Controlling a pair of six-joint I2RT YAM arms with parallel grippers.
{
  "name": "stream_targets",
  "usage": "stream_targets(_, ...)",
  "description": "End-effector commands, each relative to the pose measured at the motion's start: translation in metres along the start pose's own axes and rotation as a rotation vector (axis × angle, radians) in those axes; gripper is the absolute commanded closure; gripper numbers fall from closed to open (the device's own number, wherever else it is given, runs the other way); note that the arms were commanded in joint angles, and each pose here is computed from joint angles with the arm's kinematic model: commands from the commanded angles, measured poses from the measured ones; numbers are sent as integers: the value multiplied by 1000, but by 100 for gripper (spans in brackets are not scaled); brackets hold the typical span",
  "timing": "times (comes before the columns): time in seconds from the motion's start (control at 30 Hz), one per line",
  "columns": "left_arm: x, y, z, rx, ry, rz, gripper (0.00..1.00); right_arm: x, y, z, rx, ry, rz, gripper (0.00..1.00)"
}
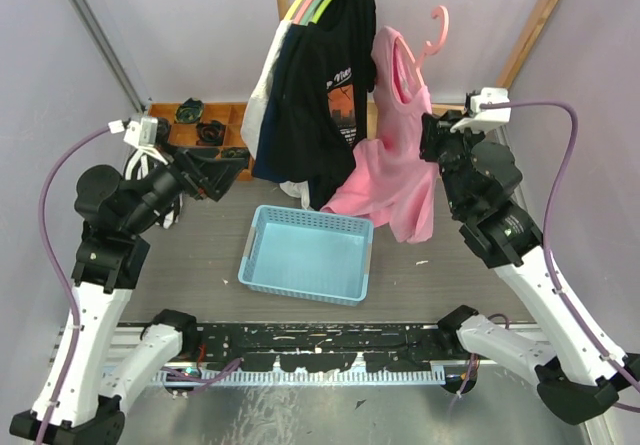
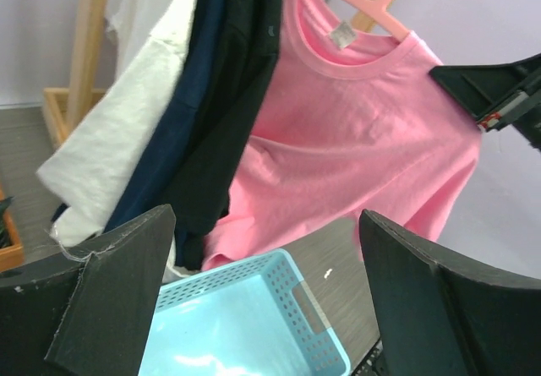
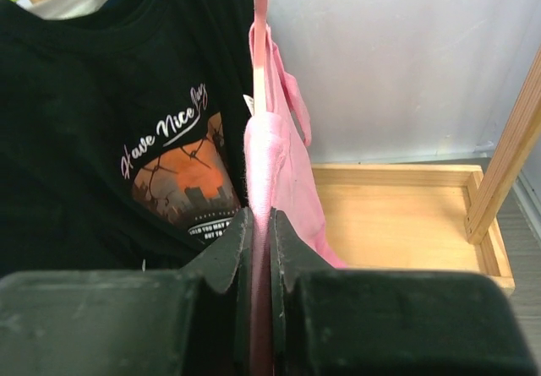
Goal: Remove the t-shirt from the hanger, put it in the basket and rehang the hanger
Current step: Pick up the hanger from the clothesline, then remove the T-shirt from the hanger.
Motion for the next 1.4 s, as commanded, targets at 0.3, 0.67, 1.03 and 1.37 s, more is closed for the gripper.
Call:
stream_targets(0.3, -48, -56, -34, 112, -162, -44, 1, -10, 35, 10, -103, -85, 35, 99)
stream_targets(0.67, -81, -140, -89, 175, -293, -16, 0, -24, 64, -12, -91, -76, 39, 99)
stream_targets(1.03, -97, -237, -136, 183, -359, -26, 0, -30, 96, -36, -77, -84, 101, 99)
stream_targets(1.37, -95, -286, -158, 173, -377, -13, 0, -34, 111, -41, -78, -87, 124, 99)
Point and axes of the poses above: each gripper's point midway between its finger pads, its own y axis back along the fingers, its own x axis along the line the jaws close on, z = x × y, the point moved 2 cm from there along y, back along the fingers, and after that the axes turned 11 degrees about y, right-handed, at the moved point
